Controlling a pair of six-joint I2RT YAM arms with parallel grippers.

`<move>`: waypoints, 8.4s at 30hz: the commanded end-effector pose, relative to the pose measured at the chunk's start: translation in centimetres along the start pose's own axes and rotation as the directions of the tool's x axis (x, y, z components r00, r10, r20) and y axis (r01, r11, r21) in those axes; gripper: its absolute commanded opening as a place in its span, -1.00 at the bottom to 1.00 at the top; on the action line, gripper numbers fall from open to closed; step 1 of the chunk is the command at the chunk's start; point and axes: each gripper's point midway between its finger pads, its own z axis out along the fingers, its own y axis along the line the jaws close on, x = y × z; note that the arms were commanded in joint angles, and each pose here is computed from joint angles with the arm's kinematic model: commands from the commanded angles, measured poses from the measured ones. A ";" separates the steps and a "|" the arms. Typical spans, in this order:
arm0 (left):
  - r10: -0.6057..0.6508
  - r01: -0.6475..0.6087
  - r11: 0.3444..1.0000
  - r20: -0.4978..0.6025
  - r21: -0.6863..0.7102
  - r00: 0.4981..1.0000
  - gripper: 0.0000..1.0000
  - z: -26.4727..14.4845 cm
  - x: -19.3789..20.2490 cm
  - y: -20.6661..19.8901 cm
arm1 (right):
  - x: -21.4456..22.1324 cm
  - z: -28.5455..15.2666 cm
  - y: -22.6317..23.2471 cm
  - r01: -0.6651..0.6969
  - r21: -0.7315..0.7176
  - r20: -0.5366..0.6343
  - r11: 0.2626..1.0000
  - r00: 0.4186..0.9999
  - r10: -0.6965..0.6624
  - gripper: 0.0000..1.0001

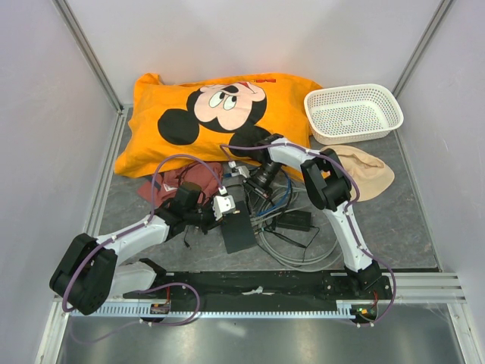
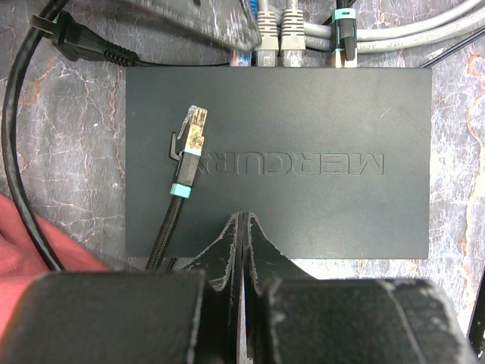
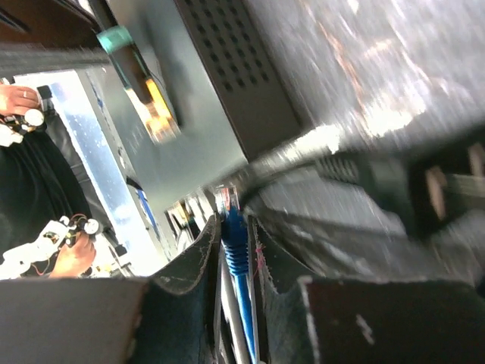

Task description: Pull the plug from the switch port

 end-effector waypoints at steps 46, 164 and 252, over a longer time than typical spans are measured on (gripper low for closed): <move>-0.069 0.073 0.997 -0.177 0.019 0.982 -0.97 -0.5 5.2 -1.6 | -2.8 -9.1 -1.1 0.155 0.189 0.194 0.970 0.962 -0.191 0.22; -0.074 0.078 0.997 -0.185 0.018 0.980 -0.97 -0.4 5.4 -1.5 | 3.4 0.3 -0.7 0.190 0.050 -0.241 0.981 0.955 -0.173 -1.00; -0.081 0.085 0.996 -0.197 0.010 0.977 -0.97 -0.2 5.5 -1.3 | 4.4 -11.4 -10.7 0.061 0.463 -0.125 0.884 0.992 -0.003 -0.78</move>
